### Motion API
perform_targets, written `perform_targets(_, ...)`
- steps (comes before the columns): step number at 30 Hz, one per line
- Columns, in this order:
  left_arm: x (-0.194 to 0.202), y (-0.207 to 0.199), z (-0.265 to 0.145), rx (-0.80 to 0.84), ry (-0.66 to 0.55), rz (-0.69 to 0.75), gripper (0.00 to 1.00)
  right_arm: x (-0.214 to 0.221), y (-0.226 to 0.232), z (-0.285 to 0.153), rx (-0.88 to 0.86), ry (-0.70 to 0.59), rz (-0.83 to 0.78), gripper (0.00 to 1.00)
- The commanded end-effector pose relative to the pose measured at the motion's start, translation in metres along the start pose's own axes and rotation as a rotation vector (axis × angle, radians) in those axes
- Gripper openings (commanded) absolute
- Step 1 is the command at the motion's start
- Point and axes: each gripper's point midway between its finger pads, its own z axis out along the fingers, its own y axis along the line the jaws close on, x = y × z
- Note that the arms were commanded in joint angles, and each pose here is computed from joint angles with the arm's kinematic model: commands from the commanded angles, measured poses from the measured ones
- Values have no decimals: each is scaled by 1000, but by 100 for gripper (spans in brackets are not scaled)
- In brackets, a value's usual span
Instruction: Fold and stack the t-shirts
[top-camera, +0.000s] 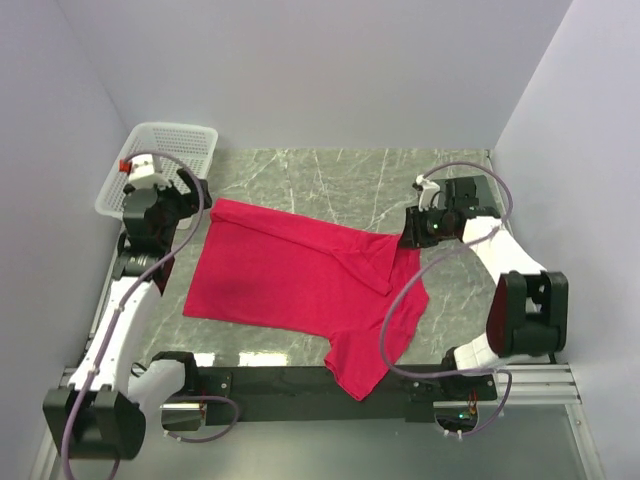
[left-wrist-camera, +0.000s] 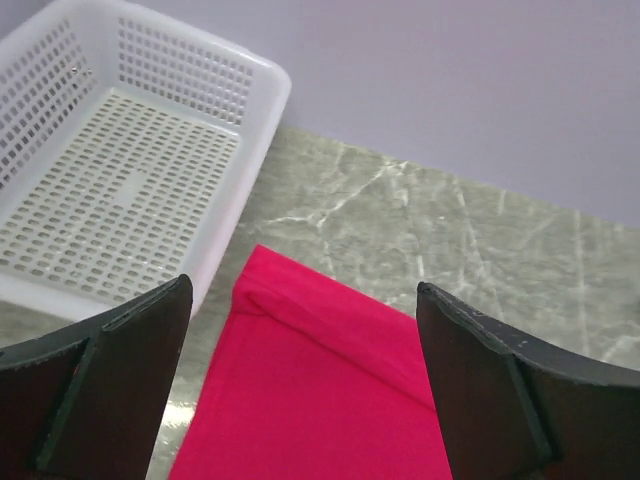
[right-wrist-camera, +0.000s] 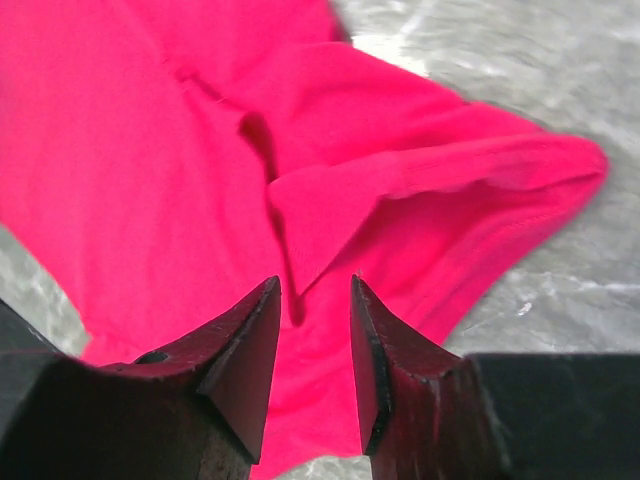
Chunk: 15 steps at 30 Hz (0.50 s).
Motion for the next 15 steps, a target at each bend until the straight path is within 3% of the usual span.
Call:
perform_targets(1,18,-7,-15,47,41,-94,99,-22,-17,7,41,-24,126,42)
perform_targets(5,47,-13,-25,92,133,-148,98,-21,-24,19,36,8,171,41)
perform_targets(15,65,-27,-36,177,182,-215,96,-29,-30,43,-1,37,284,39)
